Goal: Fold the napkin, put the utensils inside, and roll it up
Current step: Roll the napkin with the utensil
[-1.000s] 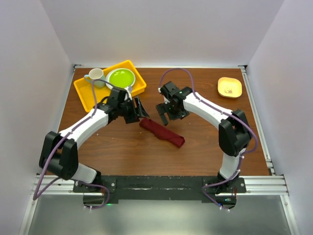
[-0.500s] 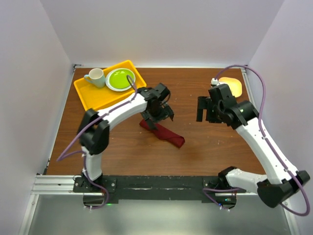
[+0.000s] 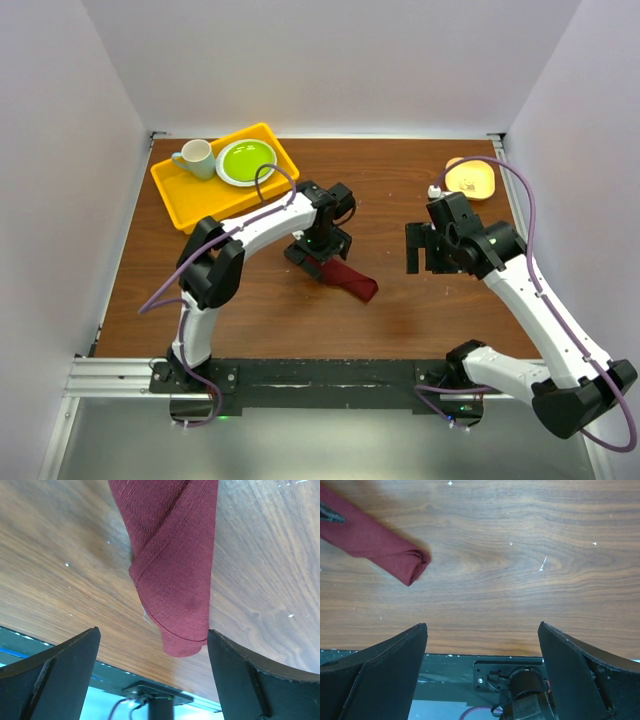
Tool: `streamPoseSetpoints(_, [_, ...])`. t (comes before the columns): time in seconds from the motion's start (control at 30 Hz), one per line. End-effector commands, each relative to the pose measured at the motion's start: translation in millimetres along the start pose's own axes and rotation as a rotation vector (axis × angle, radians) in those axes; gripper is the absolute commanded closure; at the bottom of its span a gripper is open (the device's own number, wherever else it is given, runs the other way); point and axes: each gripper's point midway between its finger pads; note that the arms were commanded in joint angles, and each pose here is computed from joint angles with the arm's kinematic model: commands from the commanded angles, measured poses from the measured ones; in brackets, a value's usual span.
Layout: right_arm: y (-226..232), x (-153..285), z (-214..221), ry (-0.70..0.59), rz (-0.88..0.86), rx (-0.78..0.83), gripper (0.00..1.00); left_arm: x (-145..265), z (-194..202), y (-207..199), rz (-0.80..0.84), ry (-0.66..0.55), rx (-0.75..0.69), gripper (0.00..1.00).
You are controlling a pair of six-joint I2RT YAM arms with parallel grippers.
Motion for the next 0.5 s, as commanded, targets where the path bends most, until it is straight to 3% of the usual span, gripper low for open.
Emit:
streamPoseSetpoints(0.0, [0, 7, -6, -0.03, -0.019, 0.048, 0.03, -1, 0, -7, 0.008, -0.024, 0.118, 0.08])
streamPoseSetpoints(0.47, [4, 5, -3, -0.02, -0.039, 0.097, 0.04, -32, 1, -19, -0.008, -0.03, 0.208, 0.15])
Point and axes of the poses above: each gripper's point midway between its finger pads, its own x axis back along the fingers, its own y axis along the line the jaws close on, z = x × y, and after that the axes turned 11 degrees about x, right-handed
